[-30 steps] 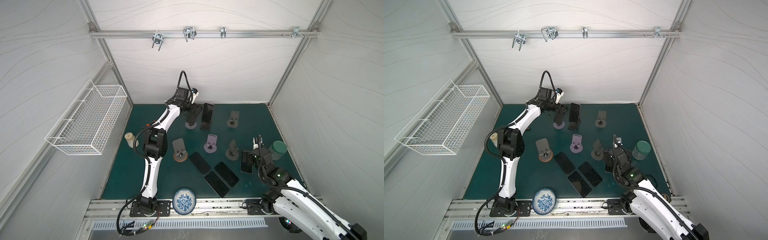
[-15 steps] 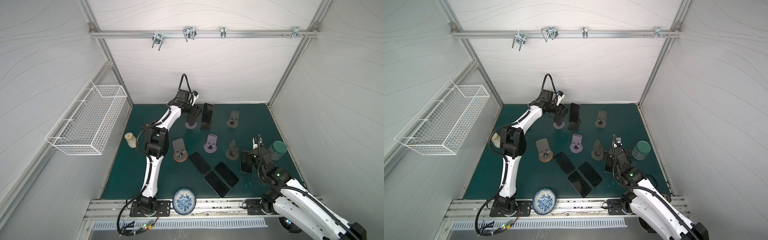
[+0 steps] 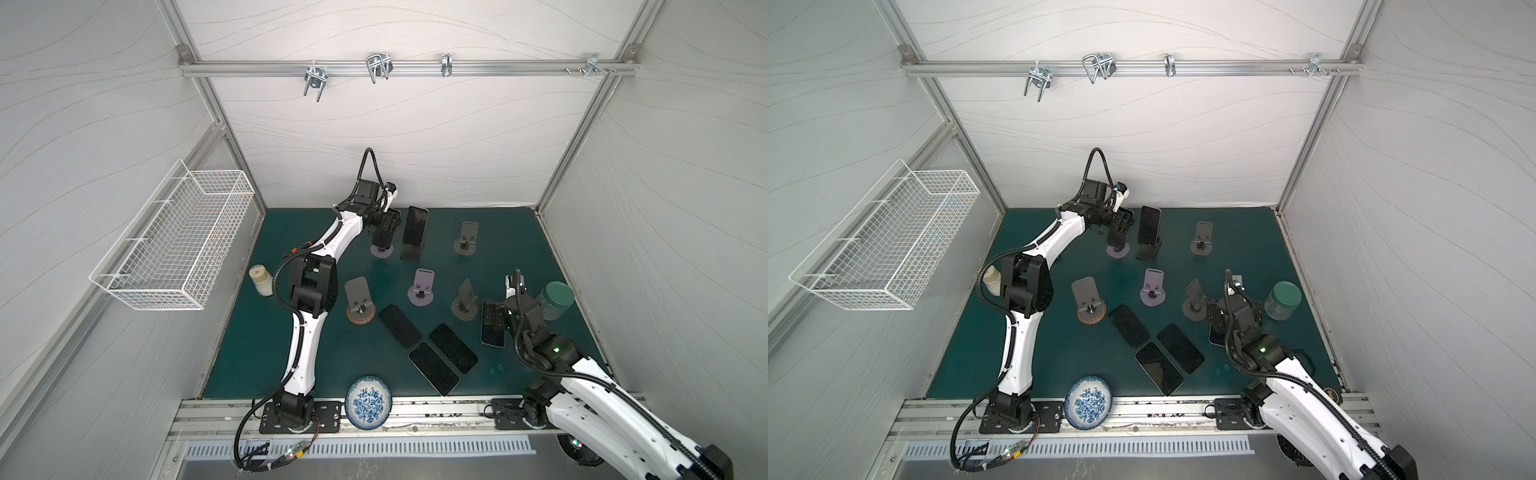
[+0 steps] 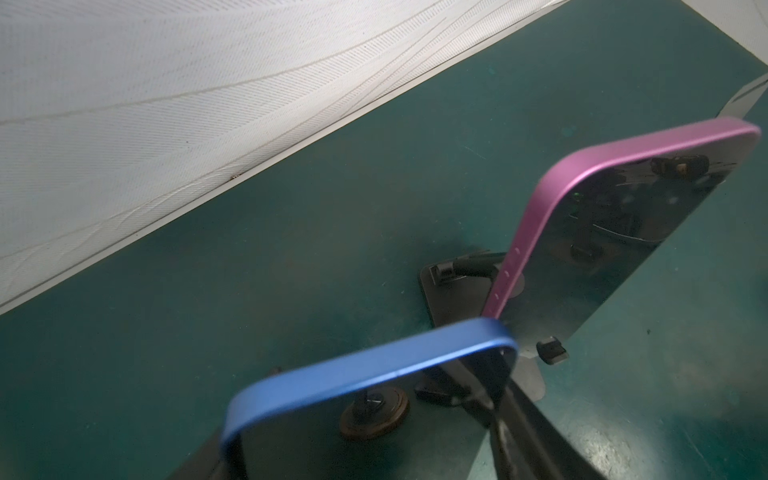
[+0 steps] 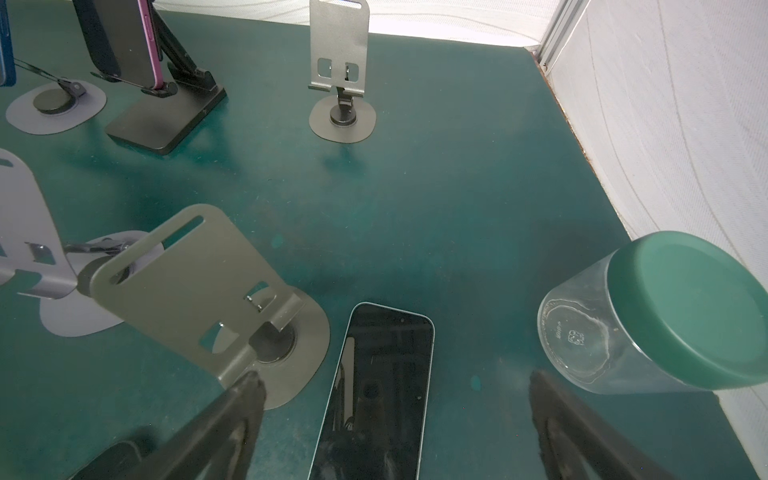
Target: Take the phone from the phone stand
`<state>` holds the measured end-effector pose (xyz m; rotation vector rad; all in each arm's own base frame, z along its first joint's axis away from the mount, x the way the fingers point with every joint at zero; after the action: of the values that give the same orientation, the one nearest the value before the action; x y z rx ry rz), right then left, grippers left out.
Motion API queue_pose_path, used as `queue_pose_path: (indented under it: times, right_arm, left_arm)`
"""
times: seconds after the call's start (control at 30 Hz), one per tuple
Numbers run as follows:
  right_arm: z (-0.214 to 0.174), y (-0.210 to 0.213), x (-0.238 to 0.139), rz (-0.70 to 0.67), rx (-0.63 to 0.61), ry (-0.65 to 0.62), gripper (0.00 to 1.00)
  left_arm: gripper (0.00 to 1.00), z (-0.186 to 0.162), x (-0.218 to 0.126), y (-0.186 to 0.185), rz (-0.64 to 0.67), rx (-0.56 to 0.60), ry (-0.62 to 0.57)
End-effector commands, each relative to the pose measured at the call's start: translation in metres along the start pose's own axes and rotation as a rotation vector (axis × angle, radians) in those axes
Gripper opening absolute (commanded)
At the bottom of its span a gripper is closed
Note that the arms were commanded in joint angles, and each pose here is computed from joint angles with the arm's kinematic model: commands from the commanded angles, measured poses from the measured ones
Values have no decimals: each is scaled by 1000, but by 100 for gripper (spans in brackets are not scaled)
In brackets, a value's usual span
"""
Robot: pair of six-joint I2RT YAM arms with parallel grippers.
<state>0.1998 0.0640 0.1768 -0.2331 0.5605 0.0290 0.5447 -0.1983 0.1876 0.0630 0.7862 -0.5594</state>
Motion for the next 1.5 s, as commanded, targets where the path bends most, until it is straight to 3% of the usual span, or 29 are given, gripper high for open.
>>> queue_pose_path:
  times: [0.0,0.07,0.47,0.83,1.23,1.47]
  right_arm:
    - [4,-3,-1,-20,17,-21,99]
    - [4,-4,-1,-25,19,-21,99]
    - [4,-4,-1,-21,18,-22,99]
    - [4,-4,-2,-22,20,-25,99]
    - [4,-3,-1,-19,16,-23,99]
    - [4,-3,-1,-13,14,-23,99]
  left_arm:
    - [69,20,-24,-9,-3,48,-54]
    - [69,21,-26,-9,0,52,-57]
    - [99,19,-24,-6,22,1,-50]
    - [100,11,-19,1,102,-190,-21]
    - [98,12,-18,-14,178,-168,-26]
    - [89,11,-15,-15,183,-212,-15]
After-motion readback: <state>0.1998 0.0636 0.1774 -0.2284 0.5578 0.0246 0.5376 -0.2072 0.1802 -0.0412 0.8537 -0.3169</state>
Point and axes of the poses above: each gripper's point midway between its finger pads, its own x axis out along the fingers, its own y axis along the line the jaws close on, z = x × y, the point moved 6 cm from there along -x, back along the fingers, and after that the axes turned 7 degrees about -x, right-handed, at the moved point
